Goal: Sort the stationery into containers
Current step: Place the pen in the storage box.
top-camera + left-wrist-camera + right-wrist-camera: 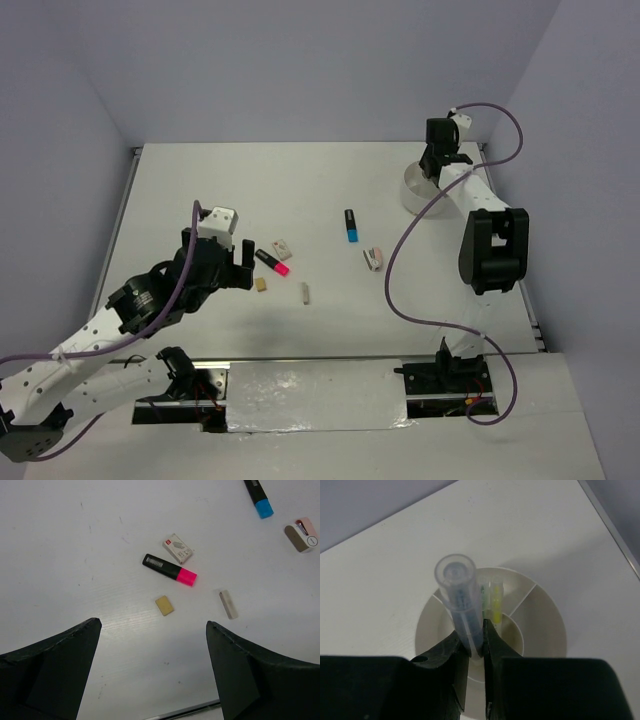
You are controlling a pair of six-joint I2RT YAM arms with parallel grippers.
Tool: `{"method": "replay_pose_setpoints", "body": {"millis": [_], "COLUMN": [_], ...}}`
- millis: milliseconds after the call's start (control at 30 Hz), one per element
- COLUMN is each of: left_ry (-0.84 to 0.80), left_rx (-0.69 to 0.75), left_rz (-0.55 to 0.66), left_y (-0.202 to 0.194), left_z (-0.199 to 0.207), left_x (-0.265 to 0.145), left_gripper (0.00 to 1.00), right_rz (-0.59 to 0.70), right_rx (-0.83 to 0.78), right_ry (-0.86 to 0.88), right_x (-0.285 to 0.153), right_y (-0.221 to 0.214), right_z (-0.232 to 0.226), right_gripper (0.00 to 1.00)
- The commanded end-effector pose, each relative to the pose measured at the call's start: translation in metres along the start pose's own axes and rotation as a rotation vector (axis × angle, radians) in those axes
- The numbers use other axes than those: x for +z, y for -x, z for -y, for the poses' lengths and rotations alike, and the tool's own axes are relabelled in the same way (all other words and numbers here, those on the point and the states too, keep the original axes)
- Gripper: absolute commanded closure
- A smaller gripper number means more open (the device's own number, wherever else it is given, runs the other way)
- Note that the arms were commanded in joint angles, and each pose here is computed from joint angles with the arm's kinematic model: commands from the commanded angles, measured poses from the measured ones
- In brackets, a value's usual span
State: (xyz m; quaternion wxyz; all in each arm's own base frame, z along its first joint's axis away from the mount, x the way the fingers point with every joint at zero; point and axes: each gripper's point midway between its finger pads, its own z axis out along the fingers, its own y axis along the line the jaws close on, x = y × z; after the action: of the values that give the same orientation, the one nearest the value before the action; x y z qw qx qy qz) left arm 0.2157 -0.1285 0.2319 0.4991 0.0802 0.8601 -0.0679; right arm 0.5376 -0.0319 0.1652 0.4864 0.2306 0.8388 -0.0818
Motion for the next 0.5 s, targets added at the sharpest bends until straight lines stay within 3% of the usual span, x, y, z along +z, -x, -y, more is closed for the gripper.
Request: {"method": "replay_pose_setpoints", "body": {"millis": [0,100,233,333,467], "left_ry": [-0.016,-0.022,-0.032,-0.039,-0.050], "left_rx": [-0.019,-0.016,-0.011,-0.016,-0.016], "left_rz": [0.062,0.059,0.049,0.051,0.051], "left_y": [0.0170,0.0164,0.0155,0.0163,0.0165], "left_z": [-0.0012,-0.0006,0.0016,0.0016,0.0032], "left_x": [-0.0072,-0.0068,-0.0049,-0.0051,-0.0047], "left_gripper": [0.01,0.01,0.01,0.01,0.01], "right_rz": [0.039,0.040,0.038,0.039,0.045], "right_rx": [0.035,0.035,0.033,0.030,0.035], "right_ry": [-0.015,-0.020,-0.025,-0.022,-0.008], "right_x": [0.0055,0.0051,0.0040,0.0022,-0.0042], "right_y": [0.0136,0.0122,0.0122,0.0141,0.0200], "right_z": [0.0031,0.0040,0.0061,0.0065,0.0044], "right_gripper": [0.91,0.82,0.56,0.44,0.41]}}
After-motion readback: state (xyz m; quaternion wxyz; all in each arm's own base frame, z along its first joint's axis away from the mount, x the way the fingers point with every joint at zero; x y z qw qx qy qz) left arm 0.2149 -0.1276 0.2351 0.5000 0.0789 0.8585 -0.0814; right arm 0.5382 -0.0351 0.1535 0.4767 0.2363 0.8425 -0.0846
